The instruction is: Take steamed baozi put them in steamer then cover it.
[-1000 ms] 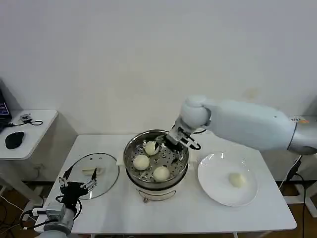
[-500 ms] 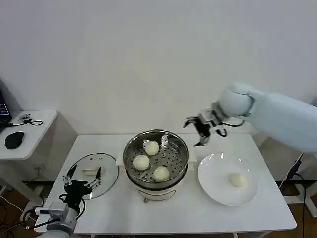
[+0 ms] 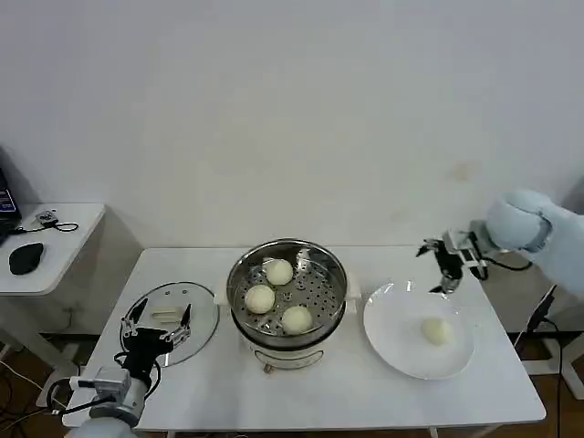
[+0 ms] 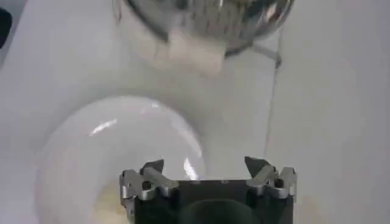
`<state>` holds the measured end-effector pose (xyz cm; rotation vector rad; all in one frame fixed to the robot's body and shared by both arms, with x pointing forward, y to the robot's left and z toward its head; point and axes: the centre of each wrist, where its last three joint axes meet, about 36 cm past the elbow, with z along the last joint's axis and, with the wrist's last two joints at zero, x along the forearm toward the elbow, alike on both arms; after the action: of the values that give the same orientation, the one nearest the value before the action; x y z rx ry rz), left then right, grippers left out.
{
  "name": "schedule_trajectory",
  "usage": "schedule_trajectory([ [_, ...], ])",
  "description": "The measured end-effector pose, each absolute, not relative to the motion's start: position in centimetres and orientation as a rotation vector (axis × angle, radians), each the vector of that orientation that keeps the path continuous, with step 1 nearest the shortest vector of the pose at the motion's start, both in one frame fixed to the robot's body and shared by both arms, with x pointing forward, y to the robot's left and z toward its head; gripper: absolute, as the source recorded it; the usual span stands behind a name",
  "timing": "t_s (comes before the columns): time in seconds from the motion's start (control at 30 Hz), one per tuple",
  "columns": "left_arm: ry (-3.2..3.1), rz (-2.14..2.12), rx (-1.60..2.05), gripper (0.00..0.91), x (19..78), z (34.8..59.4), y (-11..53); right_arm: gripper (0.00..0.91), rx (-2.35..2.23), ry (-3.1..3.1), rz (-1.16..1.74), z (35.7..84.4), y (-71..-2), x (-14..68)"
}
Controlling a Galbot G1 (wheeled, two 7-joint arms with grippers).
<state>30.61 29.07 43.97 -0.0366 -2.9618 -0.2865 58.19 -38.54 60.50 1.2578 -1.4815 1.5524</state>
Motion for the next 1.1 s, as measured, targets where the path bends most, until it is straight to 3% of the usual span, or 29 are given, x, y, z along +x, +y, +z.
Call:
schedule_trajectory([
  [0.6,-2.944,-0.289,-0.017,0.907,30.9,43.5,29.6,0.907,1.249,-1.324,1.464,51.3,-41.3,56.6],
  [1.1,-2.934,-0.289,-0.009,0.907,30.8,43.2,29.8,0.897,1.236,-1.311,1.441,47.0,-41.7,57.1],
])
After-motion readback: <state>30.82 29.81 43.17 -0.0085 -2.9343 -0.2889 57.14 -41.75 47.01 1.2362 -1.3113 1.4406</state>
